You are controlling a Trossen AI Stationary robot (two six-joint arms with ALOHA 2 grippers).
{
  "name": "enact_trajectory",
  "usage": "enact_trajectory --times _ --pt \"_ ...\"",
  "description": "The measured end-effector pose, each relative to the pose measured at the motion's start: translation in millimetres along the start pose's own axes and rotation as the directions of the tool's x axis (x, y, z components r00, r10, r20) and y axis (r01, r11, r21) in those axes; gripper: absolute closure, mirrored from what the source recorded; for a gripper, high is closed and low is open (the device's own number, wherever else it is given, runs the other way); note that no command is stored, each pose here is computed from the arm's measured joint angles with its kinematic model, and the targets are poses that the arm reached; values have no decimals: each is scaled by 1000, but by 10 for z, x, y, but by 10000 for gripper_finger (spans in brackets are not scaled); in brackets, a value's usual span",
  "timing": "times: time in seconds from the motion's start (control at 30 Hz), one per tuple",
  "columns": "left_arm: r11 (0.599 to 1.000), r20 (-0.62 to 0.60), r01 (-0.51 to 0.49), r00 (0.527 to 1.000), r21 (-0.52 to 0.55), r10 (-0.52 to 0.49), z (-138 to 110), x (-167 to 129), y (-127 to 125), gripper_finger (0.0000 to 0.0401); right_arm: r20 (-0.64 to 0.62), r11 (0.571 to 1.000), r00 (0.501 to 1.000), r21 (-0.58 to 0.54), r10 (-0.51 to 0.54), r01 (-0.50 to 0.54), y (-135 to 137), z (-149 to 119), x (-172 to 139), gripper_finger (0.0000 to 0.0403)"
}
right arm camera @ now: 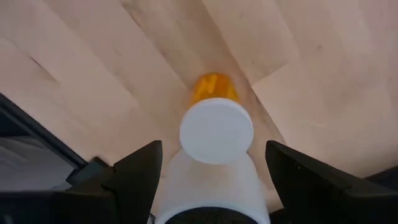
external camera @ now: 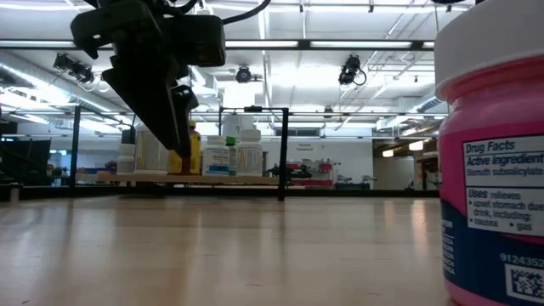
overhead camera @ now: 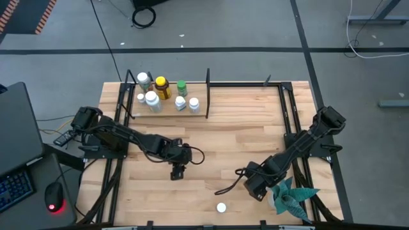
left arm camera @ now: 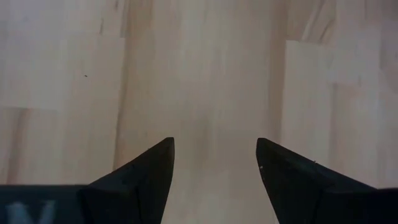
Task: Pick and place medicine bottles onto shelf by color
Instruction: Put the orange pill bottle on the shelf
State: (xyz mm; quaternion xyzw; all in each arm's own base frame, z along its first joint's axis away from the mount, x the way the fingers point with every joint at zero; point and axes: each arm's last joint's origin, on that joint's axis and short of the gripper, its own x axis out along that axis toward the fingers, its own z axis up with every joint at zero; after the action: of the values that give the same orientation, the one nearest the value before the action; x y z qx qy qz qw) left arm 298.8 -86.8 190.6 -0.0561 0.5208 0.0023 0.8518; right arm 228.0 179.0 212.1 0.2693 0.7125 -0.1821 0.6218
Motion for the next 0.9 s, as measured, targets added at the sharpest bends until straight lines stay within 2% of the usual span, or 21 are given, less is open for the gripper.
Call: enact_trajectory --times 0.4,0.67,0.9 --pt "1000 1 4 1000 -21 -4 -4 0 -16 174 50 999 999 36 -18 16 40 -164 31 112" --pt "1000 4 4 1000 -21 -4 -1 0 -16 177 94 999 996 33 -4 1 65 -181 36 112" --pt "1000 4 4 1000 -20 -4 -1 0 -16 181 73 999 997 44 -26 23 -4 -174 169 112"
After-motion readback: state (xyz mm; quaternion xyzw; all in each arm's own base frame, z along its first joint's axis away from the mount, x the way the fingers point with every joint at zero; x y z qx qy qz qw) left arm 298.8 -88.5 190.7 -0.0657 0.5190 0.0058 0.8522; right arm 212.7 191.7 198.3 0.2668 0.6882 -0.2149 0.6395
